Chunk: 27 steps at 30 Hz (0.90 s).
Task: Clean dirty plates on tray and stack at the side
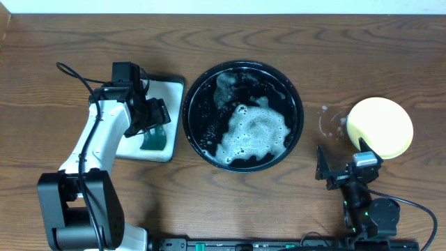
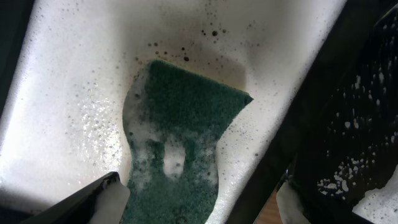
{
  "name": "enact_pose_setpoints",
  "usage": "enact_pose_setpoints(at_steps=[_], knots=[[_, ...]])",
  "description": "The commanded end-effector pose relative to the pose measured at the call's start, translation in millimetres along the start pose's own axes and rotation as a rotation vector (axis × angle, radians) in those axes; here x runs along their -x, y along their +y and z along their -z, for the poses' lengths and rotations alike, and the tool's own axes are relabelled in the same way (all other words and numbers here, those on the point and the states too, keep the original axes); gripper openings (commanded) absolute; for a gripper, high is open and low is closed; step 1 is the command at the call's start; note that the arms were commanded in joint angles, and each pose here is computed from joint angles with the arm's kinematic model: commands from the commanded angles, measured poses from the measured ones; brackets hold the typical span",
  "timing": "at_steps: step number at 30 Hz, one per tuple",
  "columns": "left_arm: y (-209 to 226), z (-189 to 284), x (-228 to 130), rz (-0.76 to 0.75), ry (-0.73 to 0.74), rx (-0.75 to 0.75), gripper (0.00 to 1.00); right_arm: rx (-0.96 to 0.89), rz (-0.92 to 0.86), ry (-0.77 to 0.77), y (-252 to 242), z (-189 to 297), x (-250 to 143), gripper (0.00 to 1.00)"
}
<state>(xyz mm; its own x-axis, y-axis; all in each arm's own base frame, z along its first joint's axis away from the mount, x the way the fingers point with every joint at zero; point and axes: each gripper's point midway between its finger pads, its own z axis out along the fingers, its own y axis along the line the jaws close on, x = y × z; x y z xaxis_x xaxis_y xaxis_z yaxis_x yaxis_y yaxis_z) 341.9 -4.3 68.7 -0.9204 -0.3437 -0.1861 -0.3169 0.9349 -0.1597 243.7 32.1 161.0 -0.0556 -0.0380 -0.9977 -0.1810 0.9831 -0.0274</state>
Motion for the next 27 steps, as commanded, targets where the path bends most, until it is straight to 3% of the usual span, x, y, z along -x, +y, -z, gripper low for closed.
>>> enact_pose_setpoints(at_steps=[1, 10, 16, 20, 27], knots=[[2, 1, 1, 0.0, -0.001, 0.006, 0.81, 0.012, 0.01, -0.003, 3, 0, -1, 0.99], [-3, 3, 0, -0.014, -0.007, 0.001, 0.81, 0.012, 0.01, -0.003, 3, 0, -1, 0.99], [10, 54, -7, -0.023, -0.129, 0.053, 0.81, 0.012, 0.01, -0.003, 3, 0, -1, 0.99], [12, 105, -12, -0.036, -0.301, 0.023, 0.81, 0.011, 0.01, -0.003, 3, 0, -1, 0.99], [13, 187, -20, -0.1, -0.756, -0.068, 0.81, 0.012, 0.011, -0.003, 3, 0, -1, 0.99]])
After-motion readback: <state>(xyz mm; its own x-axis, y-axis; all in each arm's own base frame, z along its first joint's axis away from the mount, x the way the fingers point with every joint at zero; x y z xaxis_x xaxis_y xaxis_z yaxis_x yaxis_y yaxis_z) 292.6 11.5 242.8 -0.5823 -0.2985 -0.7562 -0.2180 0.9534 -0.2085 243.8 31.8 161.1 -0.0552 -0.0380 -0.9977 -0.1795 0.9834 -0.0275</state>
